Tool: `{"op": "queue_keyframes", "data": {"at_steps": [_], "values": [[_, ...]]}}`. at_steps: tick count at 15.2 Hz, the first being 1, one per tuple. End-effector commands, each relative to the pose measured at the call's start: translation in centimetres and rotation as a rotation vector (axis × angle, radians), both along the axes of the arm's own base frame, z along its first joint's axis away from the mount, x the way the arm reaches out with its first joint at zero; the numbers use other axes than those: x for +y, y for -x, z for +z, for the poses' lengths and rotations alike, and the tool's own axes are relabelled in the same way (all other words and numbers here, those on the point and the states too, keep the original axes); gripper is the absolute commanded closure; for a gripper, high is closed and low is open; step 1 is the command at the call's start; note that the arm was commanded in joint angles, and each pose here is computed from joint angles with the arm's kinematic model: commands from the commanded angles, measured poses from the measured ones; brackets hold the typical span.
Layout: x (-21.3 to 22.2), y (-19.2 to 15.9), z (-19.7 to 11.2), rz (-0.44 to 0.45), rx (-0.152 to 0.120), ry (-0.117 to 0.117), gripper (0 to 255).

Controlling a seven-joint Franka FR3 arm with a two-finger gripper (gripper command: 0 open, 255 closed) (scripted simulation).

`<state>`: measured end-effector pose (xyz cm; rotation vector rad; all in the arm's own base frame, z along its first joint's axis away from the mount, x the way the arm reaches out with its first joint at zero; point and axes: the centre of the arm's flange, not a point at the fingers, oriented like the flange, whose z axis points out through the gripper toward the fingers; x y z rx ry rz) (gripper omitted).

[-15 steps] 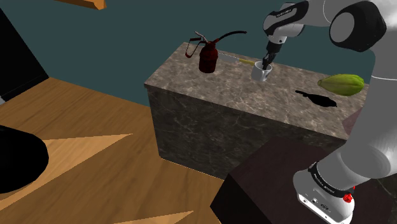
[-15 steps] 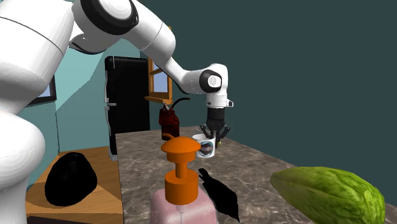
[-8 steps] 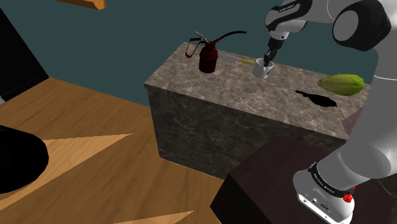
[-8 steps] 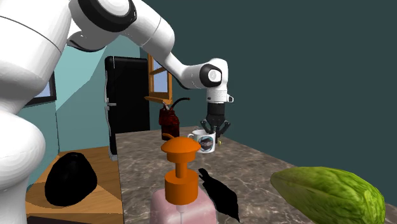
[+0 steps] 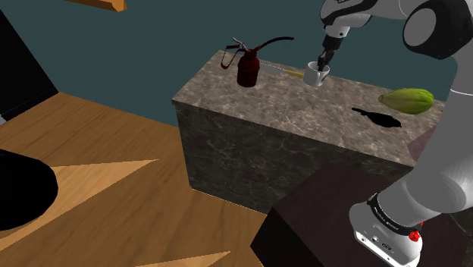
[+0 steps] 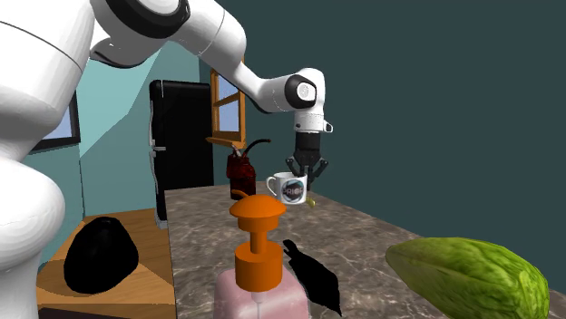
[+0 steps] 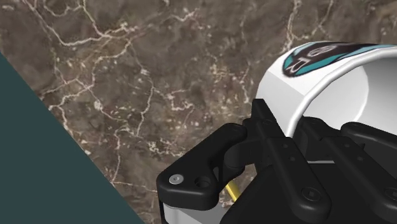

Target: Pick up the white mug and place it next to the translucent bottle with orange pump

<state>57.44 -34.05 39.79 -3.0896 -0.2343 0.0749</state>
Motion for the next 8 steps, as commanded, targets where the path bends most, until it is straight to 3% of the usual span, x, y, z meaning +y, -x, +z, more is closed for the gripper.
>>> {"op": "queue_keyframes", "data": {"at_steps": [1,8], "values": [[-0.1,0.0,1.1,0.0,0.0,0.0,255],[-0.1,0.0,4.8,0.0,0.0,0.0,255]]}}
